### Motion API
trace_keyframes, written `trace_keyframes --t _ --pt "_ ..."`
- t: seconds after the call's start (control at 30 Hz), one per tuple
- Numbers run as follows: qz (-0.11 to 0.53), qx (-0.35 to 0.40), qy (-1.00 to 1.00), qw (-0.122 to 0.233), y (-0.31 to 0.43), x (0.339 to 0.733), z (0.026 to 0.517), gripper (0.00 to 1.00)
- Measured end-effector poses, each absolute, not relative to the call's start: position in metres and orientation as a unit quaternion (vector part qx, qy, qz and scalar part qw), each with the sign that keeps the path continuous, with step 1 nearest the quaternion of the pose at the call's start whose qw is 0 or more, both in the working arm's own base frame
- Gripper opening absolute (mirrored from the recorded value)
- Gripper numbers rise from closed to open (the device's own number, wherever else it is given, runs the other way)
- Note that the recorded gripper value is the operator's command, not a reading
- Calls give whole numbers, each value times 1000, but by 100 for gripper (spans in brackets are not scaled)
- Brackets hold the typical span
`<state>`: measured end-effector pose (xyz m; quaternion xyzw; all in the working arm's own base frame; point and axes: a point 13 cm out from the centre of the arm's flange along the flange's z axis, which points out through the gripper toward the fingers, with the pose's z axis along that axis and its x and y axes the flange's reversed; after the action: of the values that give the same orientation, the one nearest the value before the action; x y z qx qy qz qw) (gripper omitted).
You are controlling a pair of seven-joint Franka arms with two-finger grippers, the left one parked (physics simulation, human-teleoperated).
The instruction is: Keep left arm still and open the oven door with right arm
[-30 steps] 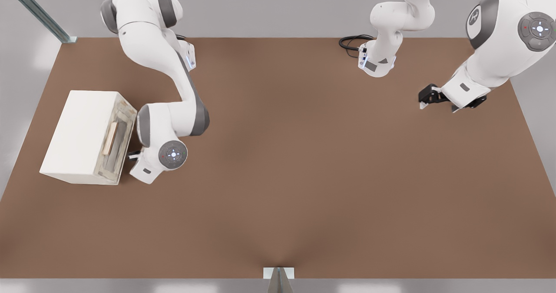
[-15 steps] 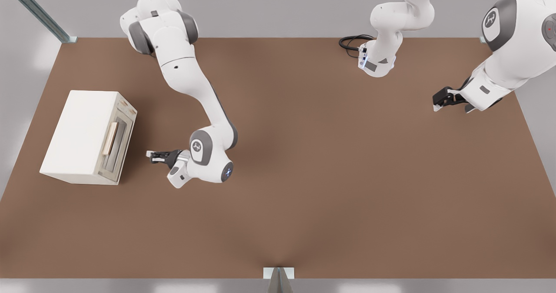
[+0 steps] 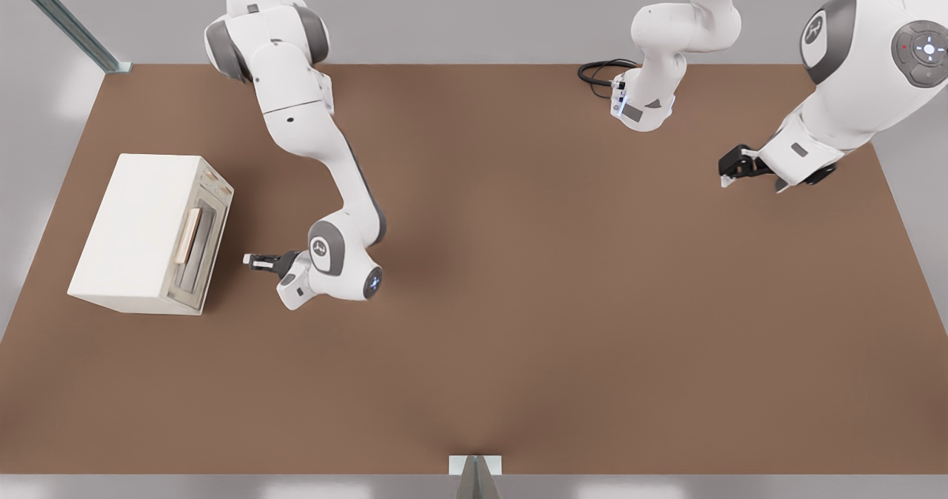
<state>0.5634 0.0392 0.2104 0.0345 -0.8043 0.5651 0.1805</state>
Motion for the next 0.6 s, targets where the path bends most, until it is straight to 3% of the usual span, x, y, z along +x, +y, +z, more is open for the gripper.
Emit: trace_keyframes --t 0.23,0.6 --pt "566 -23 -806 172 -22 575 247 21" --pt "570 -26 -805 164 -77 596 238 21"
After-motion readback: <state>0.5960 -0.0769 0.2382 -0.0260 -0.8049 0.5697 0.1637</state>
